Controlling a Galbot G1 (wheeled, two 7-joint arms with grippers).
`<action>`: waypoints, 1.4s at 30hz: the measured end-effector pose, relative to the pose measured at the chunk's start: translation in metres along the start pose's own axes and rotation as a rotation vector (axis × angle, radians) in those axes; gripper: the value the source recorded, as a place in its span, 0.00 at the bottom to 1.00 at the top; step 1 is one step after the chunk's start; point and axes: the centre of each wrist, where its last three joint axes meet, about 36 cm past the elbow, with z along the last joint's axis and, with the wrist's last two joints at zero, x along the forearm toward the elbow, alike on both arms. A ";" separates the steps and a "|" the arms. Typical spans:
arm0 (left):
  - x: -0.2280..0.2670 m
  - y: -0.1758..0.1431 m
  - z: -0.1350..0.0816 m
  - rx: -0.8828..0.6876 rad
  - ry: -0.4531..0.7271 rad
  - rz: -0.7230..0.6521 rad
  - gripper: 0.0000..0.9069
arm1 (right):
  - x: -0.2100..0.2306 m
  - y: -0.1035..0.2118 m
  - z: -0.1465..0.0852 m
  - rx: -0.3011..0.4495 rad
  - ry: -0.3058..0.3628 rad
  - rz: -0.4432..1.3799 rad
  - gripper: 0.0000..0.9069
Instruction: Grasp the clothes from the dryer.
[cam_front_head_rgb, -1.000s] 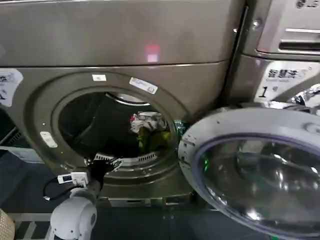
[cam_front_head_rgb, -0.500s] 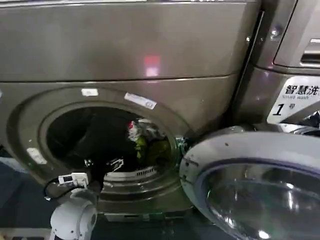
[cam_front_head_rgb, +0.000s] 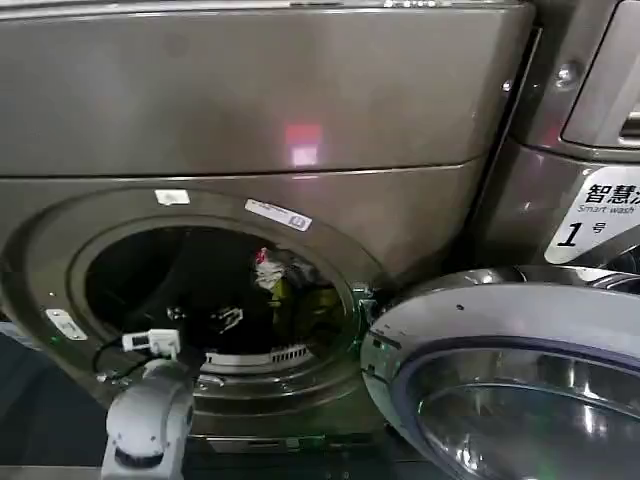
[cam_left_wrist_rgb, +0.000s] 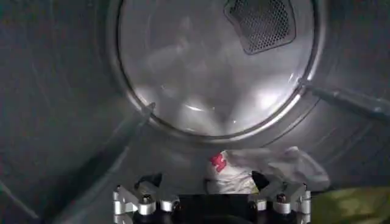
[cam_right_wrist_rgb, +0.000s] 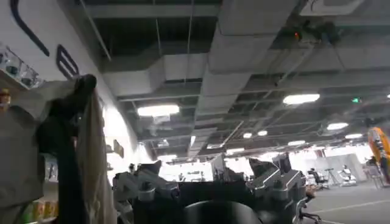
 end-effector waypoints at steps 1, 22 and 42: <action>-0.003 0.004 -0.003 -0.050 0.007 0.004 1.00 | -0.001 0.001 0.001 0.002 0.000 -0.003 1.00; -0.052 0.060 -0.091 -0.955 0.014 0.261 1.00 | 0.000 0.011 0.012 0.023 0.010 -0.023 1.00; -0.114 0.054 -0.061 -0.965 0.134 0.474 1.00 | 0.003 0.024 0.021 0.027 0.019 -0.046 1.00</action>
